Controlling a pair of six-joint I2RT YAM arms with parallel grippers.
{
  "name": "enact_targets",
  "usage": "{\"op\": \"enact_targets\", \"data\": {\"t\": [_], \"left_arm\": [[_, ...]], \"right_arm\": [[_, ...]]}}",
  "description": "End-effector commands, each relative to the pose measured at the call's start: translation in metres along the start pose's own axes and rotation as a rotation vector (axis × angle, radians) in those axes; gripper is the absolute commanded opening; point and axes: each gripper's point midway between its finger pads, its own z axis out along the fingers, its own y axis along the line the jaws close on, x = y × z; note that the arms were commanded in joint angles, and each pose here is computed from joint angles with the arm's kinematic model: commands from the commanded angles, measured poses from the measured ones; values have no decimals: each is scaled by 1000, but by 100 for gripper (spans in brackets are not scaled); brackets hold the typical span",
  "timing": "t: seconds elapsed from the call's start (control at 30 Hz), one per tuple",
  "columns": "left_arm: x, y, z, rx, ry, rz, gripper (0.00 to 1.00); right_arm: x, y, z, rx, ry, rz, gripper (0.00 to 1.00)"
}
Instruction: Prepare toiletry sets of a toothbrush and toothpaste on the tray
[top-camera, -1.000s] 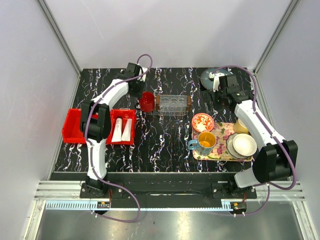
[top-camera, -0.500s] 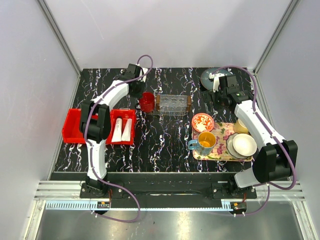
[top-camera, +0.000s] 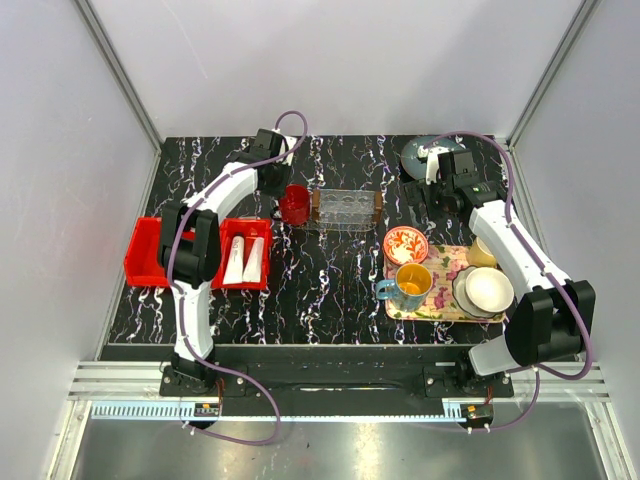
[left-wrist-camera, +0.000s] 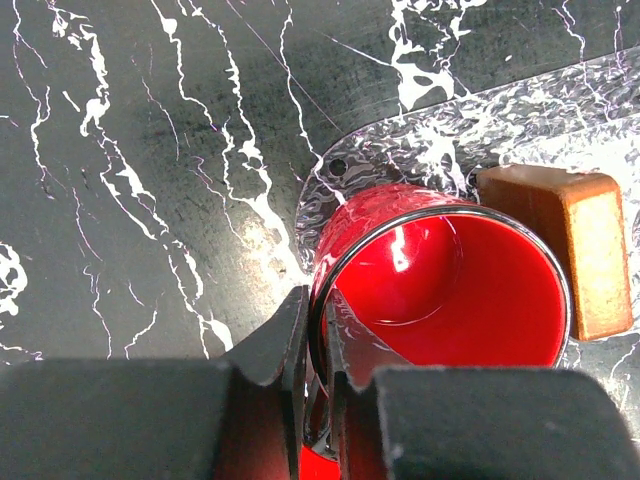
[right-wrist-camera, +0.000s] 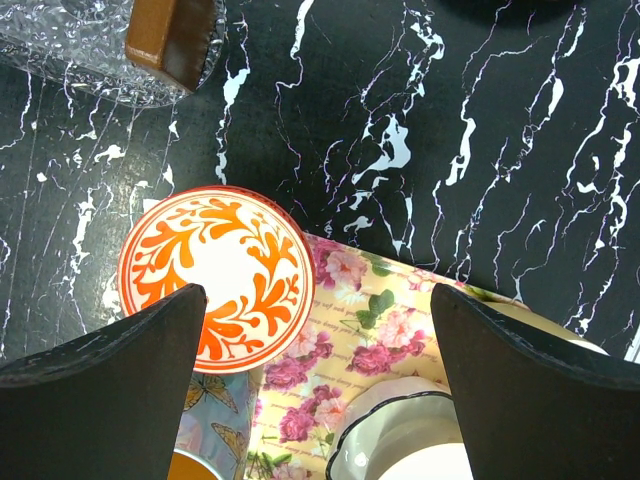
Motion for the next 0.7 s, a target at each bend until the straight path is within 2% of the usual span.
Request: {"op": "enact_targets", "data": {"t": [0.0,0.33,0.67], "left_arm": [[-41,-1,-34,-11,-149,2,5],[-41,-1,-33,-10,-147,7,18],[-43,-2,-28,-11,-149,-2,21]], "right_arm": [[-13,0,-6,-10,-59,8,100],[-12,1,-5,-10,-57,10,100],[-11,1,-5,-11,-54,8,100]]}}
